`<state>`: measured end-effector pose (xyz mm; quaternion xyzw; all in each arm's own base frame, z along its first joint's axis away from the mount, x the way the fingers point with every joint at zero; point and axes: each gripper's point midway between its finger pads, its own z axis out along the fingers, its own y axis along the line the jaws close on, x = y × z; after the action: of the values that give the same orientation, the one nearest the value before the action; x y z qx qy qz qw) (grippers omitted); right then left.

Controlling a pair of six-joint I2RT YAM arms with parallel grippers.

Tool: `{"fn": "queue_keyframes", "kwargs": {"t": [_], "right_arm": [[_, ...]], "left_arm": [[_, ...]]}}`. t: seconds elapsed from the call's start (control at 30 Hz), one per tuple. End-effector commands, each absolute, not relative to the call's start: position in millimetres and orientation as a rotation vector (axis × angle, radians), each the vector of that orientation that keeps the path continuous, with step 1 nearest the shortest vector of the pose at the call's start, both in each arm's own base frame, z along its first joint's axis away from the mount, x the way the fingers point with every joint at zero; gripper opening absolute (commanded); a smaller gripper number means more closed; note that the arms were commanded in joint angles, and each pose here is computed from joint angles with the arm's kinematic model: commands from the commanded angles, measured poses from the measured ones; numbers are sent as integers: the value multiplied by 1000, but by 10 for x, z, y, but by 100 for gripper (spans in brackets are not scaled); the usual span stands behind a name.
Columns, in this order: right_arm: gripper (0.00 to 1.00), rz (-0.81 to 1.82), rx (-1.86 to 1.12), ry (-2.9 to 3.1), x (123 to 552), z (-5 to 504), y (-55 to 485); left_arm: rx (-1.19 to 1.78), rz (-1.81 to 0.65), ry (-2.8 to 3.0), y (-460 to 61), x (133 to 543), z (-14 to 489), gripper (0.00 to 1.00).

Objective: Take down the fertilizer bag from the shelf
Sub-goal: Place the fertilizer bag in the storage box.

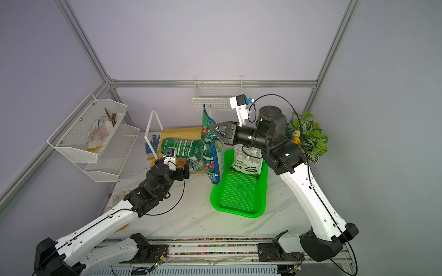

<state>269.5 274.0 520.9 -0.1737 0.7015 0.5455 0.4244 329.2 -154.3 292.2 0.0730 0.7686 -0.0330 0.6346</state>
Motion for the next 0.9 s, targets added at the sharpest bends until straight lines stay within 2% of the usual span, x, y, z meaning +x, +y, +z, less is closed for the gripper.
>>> {"fn": "queue_keyframes", "kwargs": {"t": [0.0, 0.4, 0.87], "right_arm": [[0, 1265, -485, 1590, 2474, 5552, 2531], [0, 1025, -441, 1741, 2663, 4813, 2319], [0, 866, -476, 1931, 3132, 3837, 2168]], "left_arm": [[204, -116, 1733, -1619, 3292, 2994, 100], [381, -460, 1741, -2174, 3119, 3164, 100], [349, -542, 1886, -2199, 3008, 2745, 100]]}}
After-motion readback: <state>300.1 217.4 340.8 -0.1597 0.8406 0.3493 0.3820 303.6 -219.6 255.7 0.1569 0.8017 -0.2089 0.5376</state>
